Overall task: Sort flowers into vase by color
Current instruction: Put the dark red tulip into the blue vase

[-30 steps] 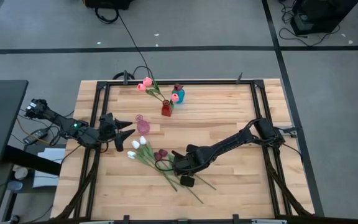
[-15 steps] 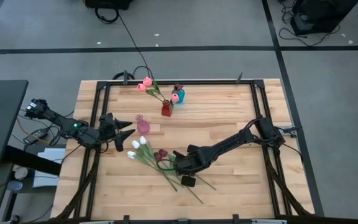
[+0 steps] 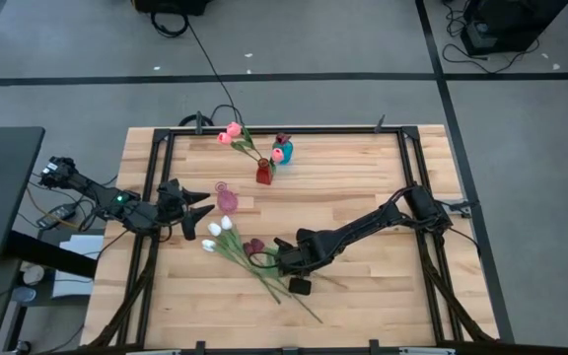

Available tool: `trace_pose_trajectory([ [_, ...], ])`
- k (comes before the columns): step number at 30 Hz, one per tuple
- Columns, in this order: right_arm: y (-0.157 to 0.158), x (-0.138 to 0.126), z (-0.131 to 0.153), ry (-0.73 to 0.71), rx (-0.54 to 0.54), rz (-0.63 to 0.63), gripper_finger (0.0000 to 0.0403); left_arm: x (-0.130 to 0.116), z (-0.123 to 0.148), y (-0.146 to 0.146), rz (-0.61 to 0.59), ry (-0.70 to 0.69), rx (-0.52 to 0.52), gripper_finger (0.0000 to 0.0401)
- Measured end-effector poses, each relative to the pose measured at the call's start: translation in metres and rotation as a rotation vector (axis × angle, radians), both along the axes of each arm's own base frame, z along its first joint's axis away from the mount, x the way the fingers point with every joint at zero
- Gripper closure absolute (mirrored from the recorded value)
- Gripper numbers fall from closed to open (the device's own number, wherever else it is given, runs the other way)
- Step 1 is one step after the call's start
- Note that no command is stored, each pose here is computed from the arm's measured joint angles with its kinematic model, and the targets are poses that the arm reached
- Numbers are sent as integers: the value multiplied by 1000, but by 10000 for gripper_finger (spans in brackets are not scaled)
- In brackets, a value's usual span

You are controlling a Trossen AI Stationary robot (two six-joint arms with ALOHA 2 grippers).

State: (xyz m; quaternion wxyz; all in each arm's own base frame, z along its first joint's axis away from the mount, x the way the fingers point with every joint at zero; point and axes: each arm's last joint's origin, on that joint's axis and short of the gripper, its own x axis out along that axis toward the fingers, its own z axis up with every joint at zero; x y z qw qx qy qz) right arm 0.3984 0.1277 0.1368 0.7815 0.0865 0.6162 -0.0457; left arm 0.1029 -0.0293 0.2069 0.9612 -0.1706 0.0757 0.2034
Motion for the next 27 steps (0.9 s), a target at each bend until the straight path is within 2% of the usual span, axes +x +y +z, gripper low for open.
trace_pose_trajectory([
  [4,-6,1,0,17,26,23,395,0,0,0,0,0,1,190],
  [15,-37,-3,9,84,4,53,400,0,-1,0,-3,15,9,190],
  [18,-50,-4,24,62,-27,68,401,-1,-2,0,-2,20,6,190],
  [20,-57,-7,37,39,-47,121,401,-1,-2,0,2,11,-12,190],
  [24,-68,-11,66,-49,-33,240,400,-1,-2,0,4,9,-18,190],
  [27,-85,-20,94,-145,-9,253,400,0,-2,0,-10,11,-24,190],
])
